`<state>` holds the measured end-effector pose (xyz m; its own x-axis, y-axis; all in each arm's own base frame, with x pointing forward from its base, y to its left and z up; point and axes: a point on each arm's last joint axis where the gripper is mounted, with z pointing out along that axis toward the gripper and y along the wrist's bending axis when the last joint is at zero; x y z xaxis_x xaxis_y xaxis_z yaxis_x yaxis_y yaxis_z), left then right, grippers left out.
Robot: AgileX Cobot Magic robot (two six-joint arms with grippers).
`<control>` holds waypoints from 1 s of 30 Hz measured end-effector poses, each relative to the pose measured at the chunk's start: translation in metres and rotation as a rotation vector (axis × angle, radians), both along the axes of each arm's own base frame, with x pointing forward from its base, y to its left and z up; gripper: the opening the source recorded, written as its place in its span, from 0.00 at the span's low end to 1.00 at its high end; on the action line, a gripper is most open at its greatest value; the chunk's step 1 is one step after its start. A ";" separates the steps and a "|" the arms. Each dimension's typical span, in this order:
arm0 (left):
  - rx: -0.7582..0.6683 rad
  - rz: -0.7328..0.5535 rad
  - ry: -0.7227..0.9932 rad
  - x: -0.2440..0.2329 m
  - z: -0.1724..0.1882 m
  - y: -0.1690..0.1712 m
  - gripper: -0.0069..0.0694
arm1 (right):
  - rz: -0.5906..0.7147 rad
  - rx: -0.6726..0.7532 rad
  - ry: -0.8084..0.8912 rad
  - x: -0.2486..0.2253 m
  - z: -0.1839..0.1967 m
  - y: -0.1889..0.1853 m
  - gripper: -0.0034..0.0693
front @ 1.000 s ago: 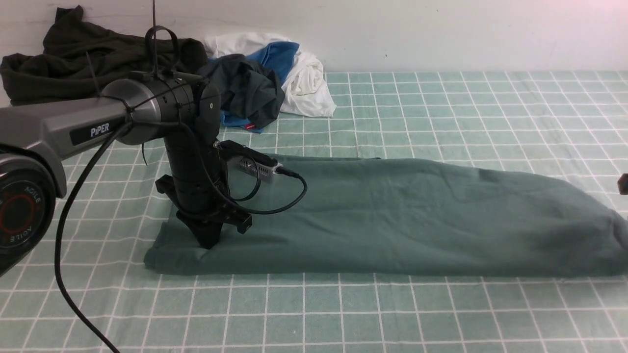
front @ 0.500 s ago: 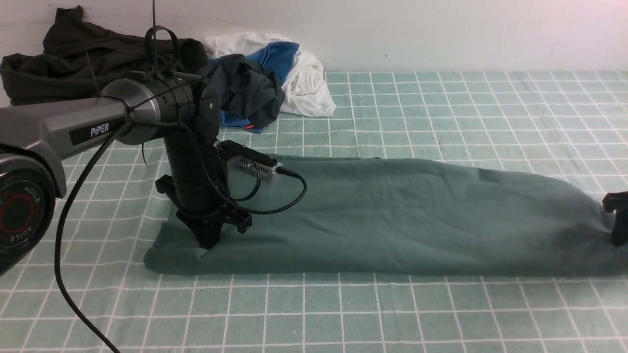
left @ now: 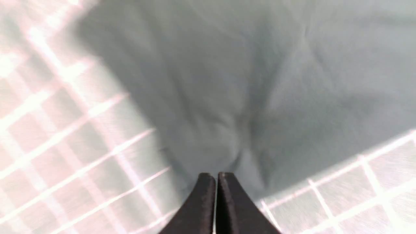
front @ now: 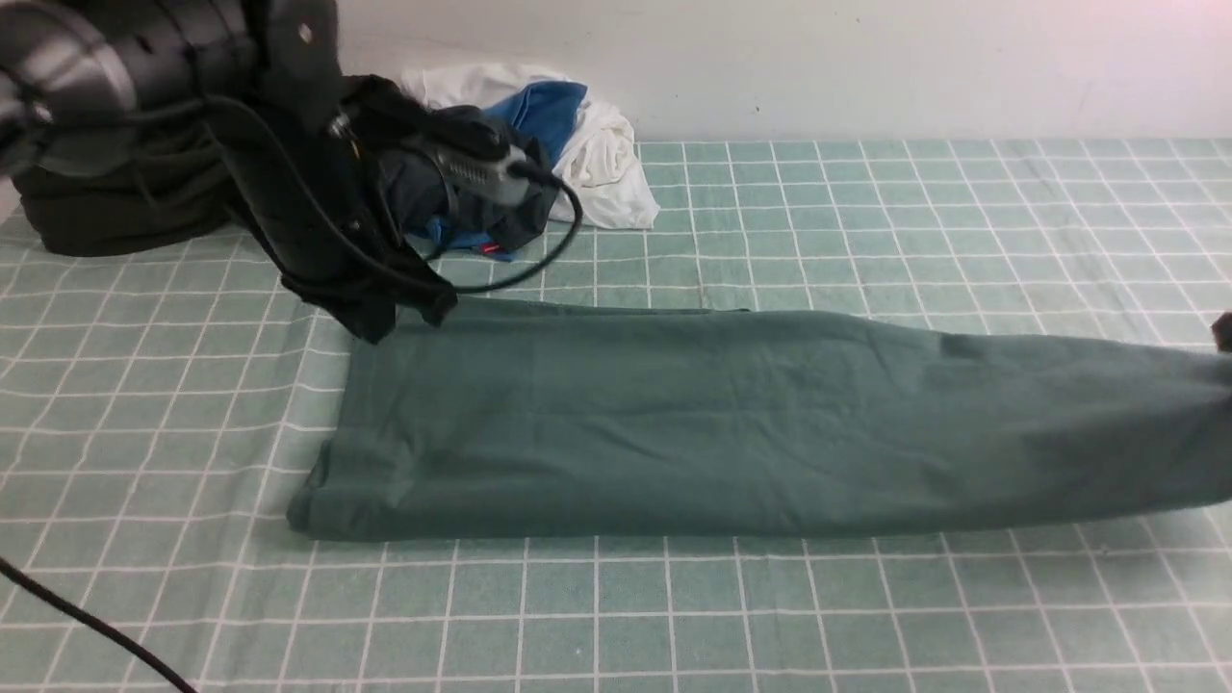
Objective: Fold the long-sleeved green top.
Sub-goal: Use the right arm to drag the right edge of the fabric to the left and folds it over the left edge
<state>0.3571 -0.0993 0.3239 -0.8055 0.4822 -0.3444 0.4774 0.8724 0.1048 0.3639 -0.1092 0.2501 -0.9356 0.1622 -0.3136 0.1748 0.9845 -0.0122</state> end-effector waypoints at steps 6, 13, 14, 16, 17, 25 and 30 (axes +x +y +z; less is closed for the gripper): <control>-0.066 0.025 -0.198 -0.075 0.078 0.021 0.09 | 0.164 -0.007 -0.225 -0.012 0.104 0.060 0.08; -0.103 0.030 -0.311 -0.167 0.100 0.048 0.09 | 0.583 0.084 -0.323 -0.012 0.140 0.212 0.08; -0.102 0.029 -0.308 -0.170 0.098 0.048 0.09 | 0.594 0.087 -0.326 -0.012 0.140 0.217 0.08; -0.124 0.044 -0.353 -0.202 0.098 0.058 0.09 | 0.695 0.135 -0.347 -0.011 0.134 0.275 0.08; -0.138 0.051 -0.384 -0.221 0.098 0.063 0.09 | 0.729 0.157 -0.348 -0.007 0.126 0.302 0.08; -0.179 0.077 -0.462 -0.292 0.068 0.083 0.09 | 0.856 0.279 -0.333 0.002 0.056 0.433 0.08; -0.184 0.102 -0.434 -0.300 0.050 0.086 0.09 | 0.851 0.324 -0.315 0.007 0.021 0.468 0.11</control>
<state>0.0574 -0.0136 0.3740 -0.6082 0.3080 -0.7316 0.3349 0.9352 0.1153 0.3708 0.3584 0.2710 -0.6605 -0.4087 -0.6298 -0.6502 0.7308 0.2076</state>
